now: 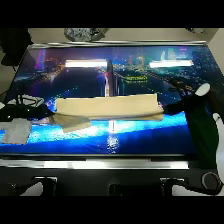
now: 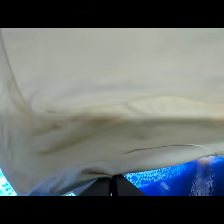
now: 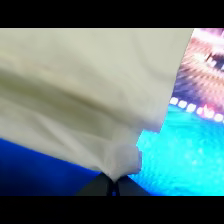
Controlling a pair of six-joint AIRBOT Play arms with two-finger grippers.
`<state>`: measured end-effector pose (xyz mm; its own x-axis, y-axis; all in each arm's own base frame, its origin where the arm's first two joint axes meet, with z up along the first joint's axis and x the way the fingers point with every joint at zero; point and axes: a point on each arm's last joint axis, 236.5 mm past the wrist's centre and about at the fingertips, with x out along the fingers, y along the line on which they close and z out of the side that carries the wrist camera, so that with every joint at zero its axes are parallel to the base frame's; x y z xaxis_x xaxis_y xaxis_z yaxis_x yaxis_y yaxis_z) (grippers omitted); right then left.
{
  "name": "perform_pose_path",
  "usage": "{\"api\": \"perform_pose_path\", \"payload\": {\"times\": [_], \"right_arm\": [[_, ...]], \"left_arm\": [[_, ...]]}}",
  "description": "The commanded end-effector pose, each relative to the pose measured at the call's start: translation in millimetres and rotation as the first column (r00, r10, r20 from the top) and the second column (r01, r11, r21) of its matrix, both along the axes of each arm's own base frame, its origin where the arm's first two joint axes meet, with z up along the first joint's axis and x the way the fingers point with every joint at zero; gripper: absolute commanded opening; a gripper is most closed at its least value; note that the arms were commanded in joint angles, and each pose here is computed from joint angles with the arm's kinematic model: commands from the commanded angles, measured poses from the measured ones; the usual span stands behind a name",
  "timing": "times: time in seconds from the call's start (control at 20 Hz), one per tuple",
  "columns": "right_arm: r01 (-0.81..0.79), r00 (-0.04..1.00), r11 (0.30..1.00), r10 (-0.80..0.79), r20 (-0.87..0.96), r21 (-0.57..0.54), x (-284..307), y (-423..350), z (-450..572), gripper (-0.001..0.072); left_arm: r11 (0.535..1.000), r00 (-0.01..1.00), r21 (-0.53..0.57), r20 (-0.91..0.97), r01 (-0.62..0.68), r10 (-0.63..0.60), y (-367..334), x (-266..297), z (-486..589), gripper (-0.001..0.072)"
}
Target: Fold the shirts.
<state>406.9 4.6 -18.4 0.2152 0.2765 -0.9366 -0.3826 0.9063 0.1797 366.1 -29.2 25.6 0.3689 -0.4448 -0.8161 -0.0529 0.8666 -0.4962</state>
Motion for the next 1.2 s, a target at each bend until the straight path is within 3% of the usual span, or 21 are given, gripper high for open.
{"api": "perform_pose_path", "payload": {"times": [0.0,0.2,0.5,0.55,0.6,0.65,0.7,0.75,0.85,1.0,1.15], "right_arm": [[-0.026,0.999,0.993,0.03,0.036,-0.114,60.2,2.0,-10.2,0.0032],[0.012,1.0,0.995,-0.01,0.023,-0.099,100.9,6.6,-34.2,0.0033],[0.041,0.995,0.999,-0.039,-0.088,0.015,93.9,30.2,-72.5,0.0037],[0.043,0.995,0.999,-0.04,-0.087,0.03,94.3,33.5,-71.0,0.0038],[0.044,0.996,0.999,-0.041,-0.085,0.032,93.8,32.1,-66.3,0.0091],[0.041,0.996,0.999,-0.039,-0.08,0.03,92.9,26.0,-57.9,0.0316],[0.03,0.997,0.999,-0.027,-0.067,0.033,91.3,17.1,-45.4,0.0593],[0.031,0.998,0.999,-0.029,-0.053,0.031,89.5,3.4,-34.3,0.064],[0.117,0.991,0.991,-0.113,-0.066,0.059,82.7,-34.3,-24.7,0.0663],[0.261,0.96,0.908,-0.209,-0.187,0.328,73.7,-33.4,-33.0,0.0683],[0.317,0.935,0.857,-0.21,-0.286,0.406,65.9,-12.8,-62.9,0.068]], "left_arm": [[1.0,1.0,-0.01,0.002,-0.009,0.009,8.8,53.9,-7.8,0.0026],[0.999,1.0,-0.044,-0.021,-0.003,0.002,15.3,104.0,-20.5,0.0027],[0.995,0.982,-0.1,-0.186,0.011,-0.029,7.1,107.0,-84.4,0.0036],[0.994,0.98,-0.108,-0.196,0.003,-0.025,6.2,106.5,-85.9,0.0147],[0.994,0.982,-0.107,-0.19,0.001,-0.022,7.9,107.6,-83.0,0.0405],[0.994,0.982,-0.109,-0.187,0.006,-0.026,12.2,107.5,-75.8,0.0544],[0.993,0.982,-0.114,-0.183,0.015,-0.036,17.0,106.7,-65.3,0.0543],[0.993,0.984,-0.115,-0.173,0.024,-0.044,22.2,105.9,-51.6,0.0543],[0.995,0.993,-0.101,-0.116,0.023,-0.035,30.9,108.0,-20.6,0.0541],[0.997,0.999,-0.065,-0.012,0.045,-0.046,25.0,105.6,27.8,0.054],[0.994,0.992,-0.035,0.073,0.102,-0.099,-1.7,98.5,68.0,0.054]]}}
